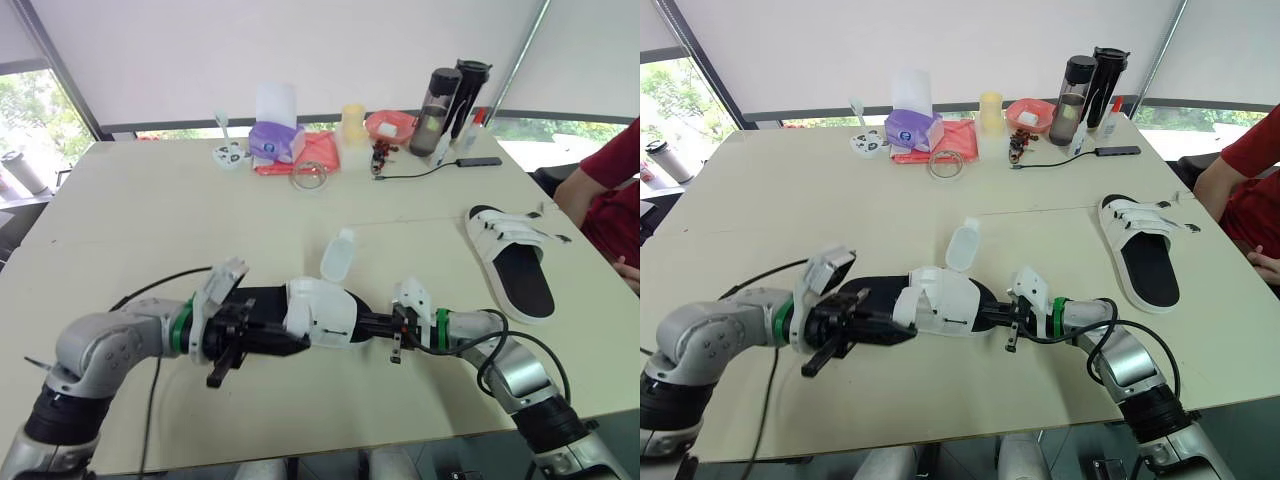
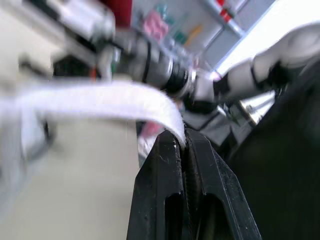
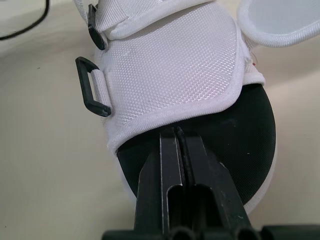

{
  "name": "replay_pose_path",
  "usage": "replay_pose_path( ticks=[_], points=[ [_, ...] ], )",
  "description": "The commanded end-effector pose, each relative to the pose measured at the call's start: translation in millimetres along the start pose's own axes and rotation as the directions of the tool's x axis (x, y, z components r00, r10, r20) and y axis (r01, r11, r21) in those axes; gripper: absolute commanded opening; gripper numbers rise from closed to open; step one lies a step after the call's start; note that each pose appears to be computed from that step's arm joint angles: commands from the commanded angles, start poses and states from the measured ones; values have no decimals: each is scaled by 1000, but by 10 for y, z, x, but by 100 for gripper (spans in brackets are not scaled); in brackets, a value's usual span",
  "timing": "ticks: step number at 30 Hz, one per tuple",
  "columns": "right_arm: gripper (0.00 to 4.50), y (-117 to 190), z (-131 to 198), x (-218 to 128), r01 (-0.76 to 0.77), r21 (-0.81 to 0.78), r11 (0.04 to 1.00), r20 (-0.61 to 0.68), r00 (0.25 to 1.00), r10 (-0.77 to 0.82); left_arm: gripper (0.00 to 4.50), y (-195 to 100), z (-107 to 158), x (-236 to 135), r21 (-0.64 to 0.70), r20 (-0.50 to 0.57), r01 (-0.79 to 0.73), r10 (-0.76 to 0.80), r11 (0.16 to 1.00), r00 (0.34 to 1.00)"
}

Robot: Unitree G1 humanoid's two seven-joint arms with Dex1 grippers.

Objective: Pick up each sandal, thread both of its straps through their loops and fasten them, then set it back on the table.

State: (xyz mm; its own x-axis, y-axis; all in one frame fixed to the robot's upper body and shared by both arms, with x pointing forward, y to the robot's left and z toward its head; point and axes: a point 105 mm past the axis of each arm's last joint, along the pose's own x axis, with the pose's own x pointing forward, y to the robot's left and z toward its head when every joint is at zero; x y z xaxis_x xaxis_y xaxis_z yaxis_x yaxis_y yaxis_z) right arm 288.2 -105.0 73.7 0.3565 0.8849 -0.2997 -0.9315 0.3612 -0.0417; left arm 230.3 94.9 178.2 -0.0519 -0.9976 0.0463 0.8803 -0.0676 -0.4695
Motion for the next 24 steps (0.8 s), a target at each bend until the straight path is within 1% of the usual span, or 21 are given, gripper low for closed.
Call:
replay_pose_path(
  ticks=[1,3,6,9,13,14,16,18,20,22,23,24],
  points=[
    [0,-100,-387,-67,91,70,993,-144,986,-80,7,161,343,4,0,137,-84,83,996,987],
    [0,-98,-390,-60,90,70,993,-143,987,-79,7,267,434,24,-23,164,-119,121,993,979],
    [0,-101,-383,-49,92,70,993,-139,987,-82,7,391,484,29,-55,167,-156,163,986,973],
    [0,-97,-388,-45,96,71,993,-137,987,-85,7,564,427,-24,-99,144,-205,218,974,965],
    [0,-90,-393,-42,99,73,992,-136,987,-88,7,744,392,-94,-148,151,-251,272,957,950],
    [0,-91,-393,-41,100,73,992,-135,987,-89,35,770,391,-100,-150,152,-255,277,955,949],
    [0,-91,-394,-41,100,73,992,-135,987,-90,110,798,396,-89,-145,151,-254,275,956,949],
    [0,-91,-393,-40,99,73,992,-135,987,-89,203,815,416,-43,-131,150,-246,264,961,953],
    [0,-93,-388,-38,98,71,993,-136,987,-88,321,819,474,6,-113,163,-233,249,966,955],
    [0,-95,-385,-37,98,71,993,-136,987,-87,422,822,509,28,-104,172,-228,244,968,954],
    [0,-96,-384,-37,97,70,993,-136,987,-87,446,815,525,32,-98,176,-223,237,970,955],
    [0,-97,-385,-38,97,69,993,-136,987,-87,446,802,580,17,-75,188,-222,233,972,954]
  ],
)
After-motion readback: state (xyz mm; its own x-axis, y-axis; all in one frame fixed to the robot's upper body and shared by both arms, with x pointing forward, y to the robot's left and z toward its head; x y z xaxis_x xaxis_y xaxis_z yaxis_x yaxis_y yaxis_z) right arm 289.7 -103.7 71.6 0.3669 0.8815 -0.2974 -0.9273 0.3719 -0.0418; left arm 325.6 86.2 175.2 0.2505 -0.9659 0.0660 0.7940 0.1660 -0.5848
